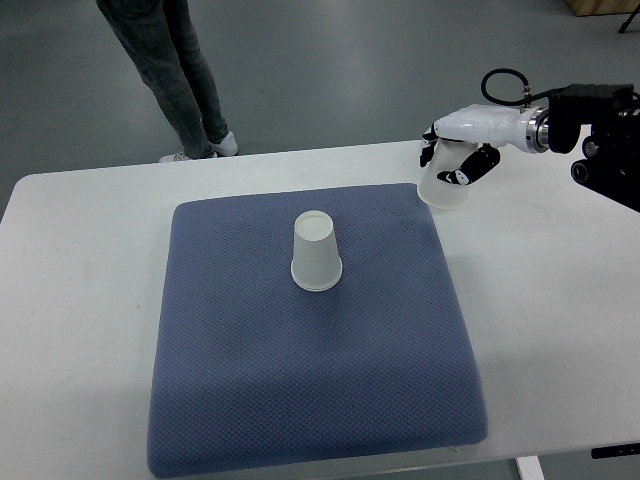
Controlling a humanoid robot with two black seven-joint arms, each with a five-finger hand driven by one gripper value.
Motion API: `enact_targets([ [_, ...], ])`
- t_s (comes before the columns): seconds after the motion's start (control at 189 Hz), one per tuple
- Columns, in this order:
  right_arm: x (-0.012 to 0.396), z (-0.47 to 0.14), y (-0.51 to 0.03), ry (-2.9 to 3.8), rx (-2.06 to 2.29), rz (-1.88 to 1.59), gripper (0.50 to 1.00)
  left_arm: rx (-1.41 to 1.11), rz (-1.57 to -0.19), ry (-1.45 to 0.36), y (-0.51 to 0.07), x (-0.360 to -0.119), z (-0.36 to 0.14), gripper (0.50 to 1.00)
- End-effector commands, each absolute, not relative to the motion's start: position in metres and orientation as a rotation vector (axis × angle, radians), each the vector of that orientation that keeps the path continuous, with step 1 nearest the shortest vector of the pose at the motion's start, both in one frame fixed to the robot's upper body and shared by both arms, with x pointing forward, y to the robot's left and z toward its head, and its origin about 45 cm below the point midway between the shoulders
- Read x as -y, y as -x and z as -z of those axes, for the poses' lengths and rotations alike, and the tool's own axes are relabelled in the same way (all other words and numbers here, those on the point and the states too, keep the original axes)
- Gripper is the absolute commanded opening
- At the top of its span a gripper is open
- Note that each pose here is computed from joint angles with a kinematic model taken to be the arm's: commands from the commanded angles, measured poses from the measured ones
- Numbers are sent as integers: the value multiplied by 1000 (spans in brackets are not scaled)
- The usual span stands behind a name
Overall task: Stack paper cups
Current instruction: 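Lift the cup with the right hand and carry it over the upside-down cup, then lower the held cup onto the upside-down cup on the pad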
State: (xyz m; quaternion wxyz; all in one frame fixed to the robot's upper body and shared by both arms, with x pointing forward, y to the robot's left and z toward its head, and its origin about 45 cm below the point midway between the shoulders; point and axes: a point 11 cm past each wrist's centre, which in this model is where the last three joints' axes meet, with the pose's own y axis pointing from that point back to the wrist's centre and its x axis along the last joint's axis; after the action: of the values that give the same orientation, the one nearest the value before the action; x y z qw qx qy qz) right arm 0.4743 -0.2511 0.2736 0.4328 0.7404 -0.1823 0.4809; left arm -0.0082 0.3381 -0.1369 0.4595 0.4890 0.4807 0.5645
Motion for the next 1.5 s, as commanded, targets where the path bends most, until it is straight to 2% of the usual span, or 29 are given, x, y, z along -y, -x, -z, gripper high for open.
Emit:
enact_targets([
  [0.0, 231, -290, -476, -1899, 452, -1216, 500, -1183, -1390, -1204, 8, -338, 137, 1000],
  [0.302, 162, -327, -461, -2045, 350, -1321, 500, -1183, -1390, -1204, 8, -338, 137, 1000],
  [0.626, 113, -333, -443, -2157, 244, -1341, 500, -1183, -1390, -1204, 8, -338, 137, 1000],
  [1.496, 99, -309, -430, -2207, 181, -1294, 500, -1183, -1390, -1204, 8, -338, 137, 1000],
])
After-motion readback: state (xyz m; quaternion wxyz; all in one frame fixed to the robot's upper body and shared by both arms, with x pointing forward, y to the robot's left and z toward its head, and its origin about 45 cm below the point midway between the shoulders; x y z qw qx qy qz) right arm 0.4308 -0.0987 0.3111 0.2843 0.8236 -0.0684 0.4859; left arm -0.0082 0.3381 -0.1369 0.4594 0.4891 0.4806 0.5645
